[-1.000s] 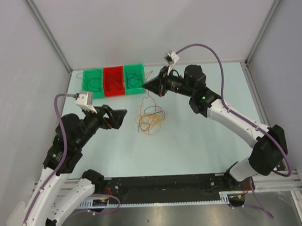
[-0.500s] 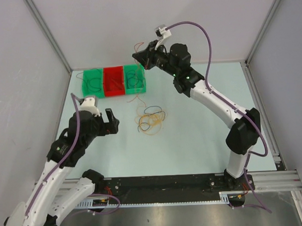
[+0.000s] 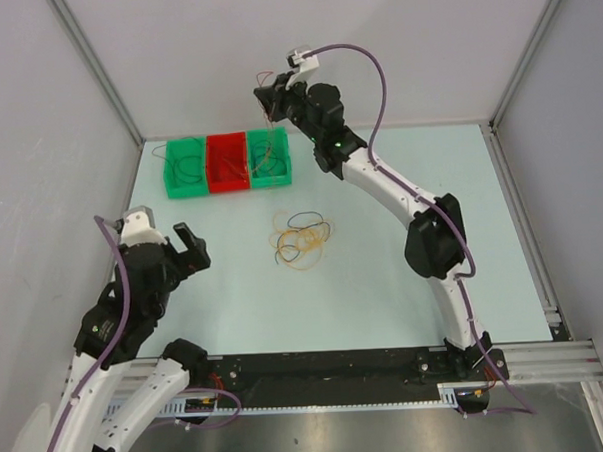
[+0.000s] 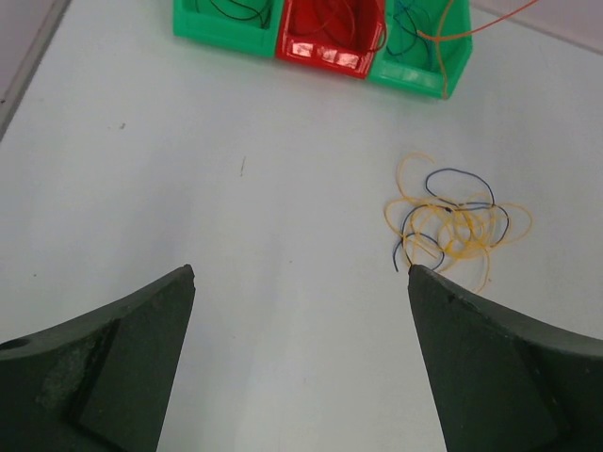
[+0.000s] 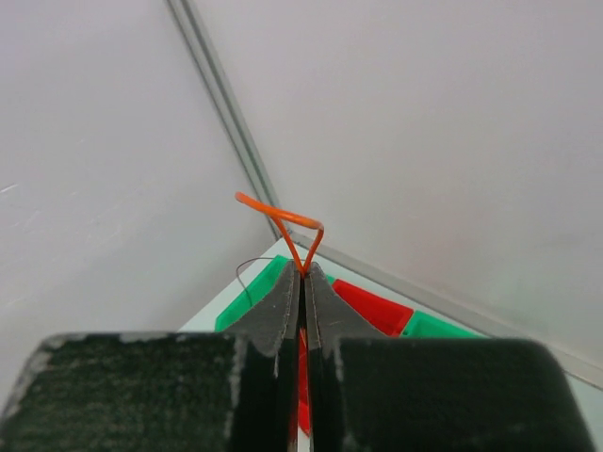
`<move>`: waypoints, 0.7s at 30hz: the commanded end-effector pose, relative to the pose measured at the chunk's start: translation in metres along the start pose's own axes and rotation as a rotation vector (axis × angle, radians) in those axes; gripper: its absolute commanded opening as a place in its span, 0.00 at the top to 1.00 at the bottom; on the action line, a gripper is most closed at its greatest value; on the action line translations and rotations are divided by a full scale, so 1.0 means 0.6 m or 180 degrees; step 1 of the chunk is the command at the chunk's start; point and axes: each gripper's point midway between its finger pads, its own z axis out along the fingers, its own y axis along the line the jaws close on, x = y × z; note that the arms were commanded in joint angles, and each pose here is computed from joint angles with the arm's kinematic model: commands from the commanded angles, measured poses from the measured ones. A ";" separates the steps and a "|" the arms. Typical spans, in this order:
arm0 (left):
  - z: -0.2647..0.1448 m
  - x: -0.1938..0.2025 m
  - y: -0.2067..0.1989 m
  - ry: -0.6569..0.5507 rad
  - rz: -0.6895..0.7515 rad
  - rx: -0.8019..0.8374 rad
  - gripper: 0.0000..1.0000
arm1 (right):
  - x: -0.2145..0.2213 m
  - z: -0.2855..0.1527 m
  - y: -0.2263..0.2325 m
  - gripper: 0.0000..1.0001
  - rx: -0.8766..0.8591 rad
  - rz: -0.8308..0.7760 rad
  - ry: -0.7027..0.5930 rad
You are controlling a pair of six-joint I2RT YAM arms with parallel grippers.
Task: Untangle the cables
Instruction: Place the cable in the bin.
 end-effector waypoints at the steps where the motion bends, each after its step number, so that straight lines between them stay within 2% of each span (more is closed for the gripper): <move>1: -0.017 -0.022 0.033 -0.0233 -0.0239 -0.0263 0.00 | -0.052 0.030 -0.022 1.00 0.0135 -0.0213 -0.0536; 5: -0.023 -0.027 0.040 -0.0313 -0.0307 -0.0284 0.00 | -0.053 0.042 -0.039 1.00 0.0192 -0.0347 -0.0782; 9: -0.023 -0.025 0.040 -0.0307 -0.0315 -0.0275 0.00 | -0.035 0.058 -0.054 1.00 0.0196 -0.0409 -0.0851; 10: -0.021 -0.023 0.039 -0.0291 -0.0308 -0.0272 0.01 | -0.053 0.061 -0.052 1.00 0.0177 -0.0416 -0.0941; 12: -0.020 -0.022 0.039 -0.0281 -0.0298 -0.0283 0.01 | -0.031 0.071 -0.071 1.00 0.0204 -0.0421 -0.0924; 21: -0.009 -0.018 0.039 -0.0215 -0.0254 -0.0329 0.03 | -0.024 0.081 -0.120 1.00 0.0299 -0.0466 -0.1081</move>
